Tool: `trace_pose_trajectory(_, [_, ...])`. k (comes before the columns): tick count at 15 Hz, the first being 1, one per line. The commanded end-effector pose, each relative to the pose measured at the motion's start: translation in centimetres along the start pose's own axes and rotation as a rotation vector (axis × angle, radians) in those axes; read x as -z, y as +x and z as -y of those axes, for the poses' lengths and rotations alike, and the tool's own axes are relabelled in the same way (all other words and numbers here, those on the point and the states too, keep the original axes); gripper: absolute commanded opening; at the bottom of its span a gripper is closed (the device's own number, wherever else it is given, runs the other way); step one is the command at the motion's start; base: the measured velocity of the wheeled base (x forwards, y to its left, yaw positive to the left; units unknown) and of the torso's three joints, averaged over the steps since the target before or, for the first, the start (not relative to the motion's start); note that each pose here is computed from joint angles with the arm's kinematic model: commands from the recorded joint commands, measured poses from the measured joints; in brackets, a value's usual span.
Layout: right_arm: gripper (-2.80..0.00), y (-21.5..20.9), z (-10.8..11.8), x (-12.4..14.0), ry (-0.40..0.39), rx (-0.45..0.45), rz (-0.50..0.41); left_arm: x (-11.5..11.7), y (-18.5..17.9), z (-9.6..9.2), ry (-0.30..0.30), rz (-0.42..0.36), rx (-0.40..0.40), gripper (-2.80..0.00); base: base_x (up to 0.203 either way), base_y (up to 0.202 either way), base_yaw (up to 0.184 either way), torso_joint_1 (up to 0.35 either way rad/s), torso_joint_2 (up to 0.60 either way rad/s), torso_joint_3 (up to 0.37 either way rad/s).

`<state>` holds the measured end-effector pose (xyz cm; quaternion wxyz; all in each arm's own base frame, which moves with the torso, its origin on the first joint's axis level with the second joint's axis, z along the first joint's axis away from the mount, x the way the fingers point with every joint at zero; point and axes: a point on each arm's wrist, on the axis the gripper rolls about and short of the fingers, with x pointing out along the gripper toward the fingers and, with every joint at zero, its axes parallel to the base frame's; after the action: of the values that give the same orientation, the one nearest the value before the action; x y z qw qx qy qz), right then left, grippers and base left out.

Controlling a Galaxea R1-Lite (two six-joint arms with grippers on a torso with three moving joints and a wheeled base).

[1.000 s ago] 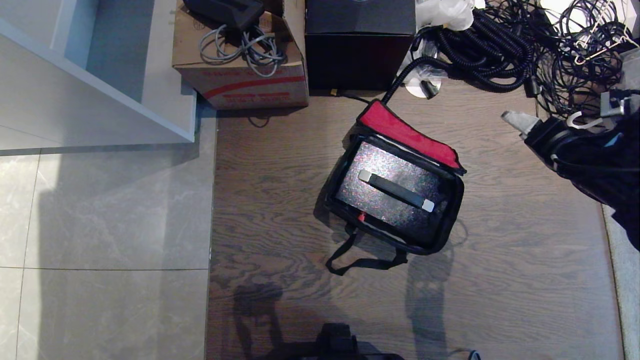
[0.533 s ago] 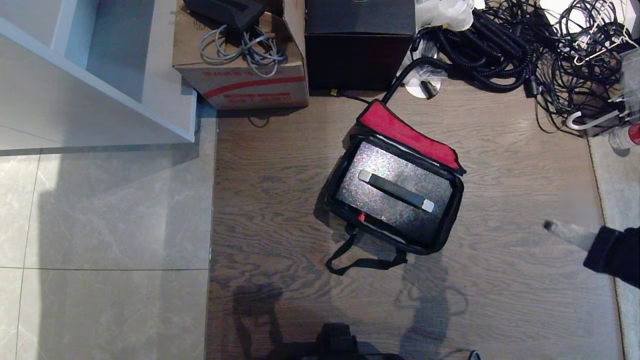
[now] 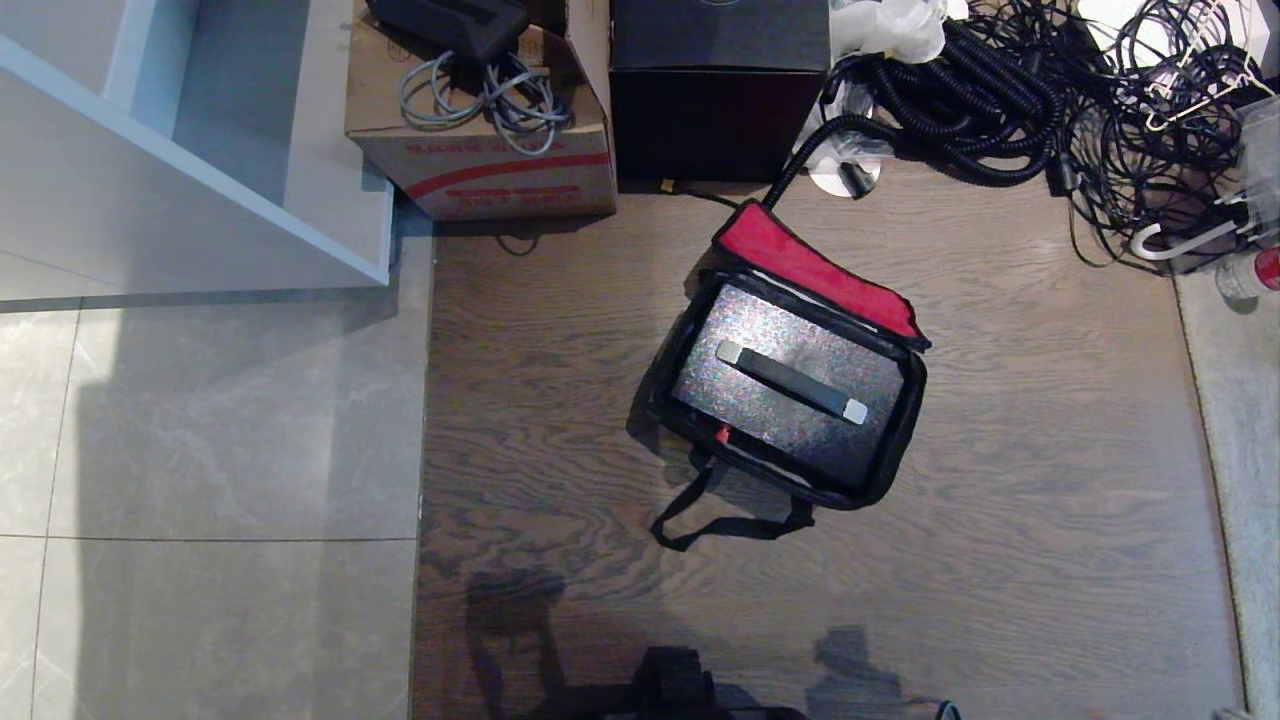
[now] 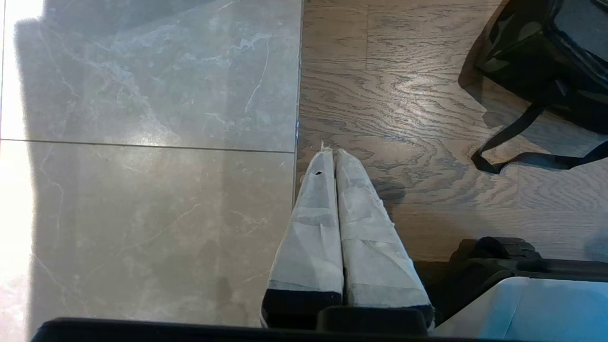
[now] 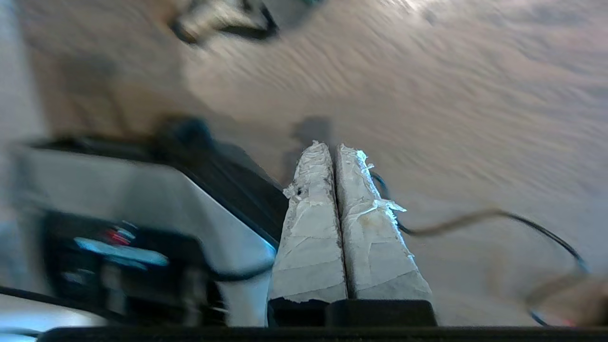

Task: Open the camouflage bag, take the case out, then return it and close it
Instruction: Grip the handle

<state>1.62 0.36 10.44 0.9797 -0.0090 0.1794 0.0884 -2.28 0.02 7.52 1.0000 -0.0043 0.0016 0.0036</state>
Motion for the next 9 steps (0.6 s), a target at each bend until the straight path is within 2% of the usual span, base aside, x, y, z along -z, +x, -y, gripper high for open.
trace_pose_trajectory(1, [-2.8, -0.96, -0.11, 2.17, -0.031, 0.033, 0.138, 0.0, 0.0, 0.0, -0.001, 0.0, 0.0, -2.8, 0.0, 0.0, 0.0, 0.0, 0.0, 0.0])
trace_pose_trajectory(4, [-2.8, -0.62, 0.12, 2.49, -0.082, 0.125, 0.201, 0.0, 0.0, 0.0, -0.001, 0.0, 0.0, -2.8, 0.0, 0.0, 0.0, 0.0, 0.0, 0.0])
trace_pose_trajectory(6, [-2.8, -1.15, 0.03, 2.5, -0.092, 0.142, 0.28, 0.0, 0.0, 0.0, -0.001, 0.0, 0.0, -2.8, 0.0, 0.0, 0.0, 0.0, 0.0, 0.0])
trace_pose_trajectory(9, [-2.8, -1.48, -0.04, 2.9, -0.075, 0.159, 0.311, 0.0, 0.0, 0.0, -0.001, 0.0, 0.0, -2.8, 0.0, 0.0, 0.0, 0.0, 0.0, 0.0])
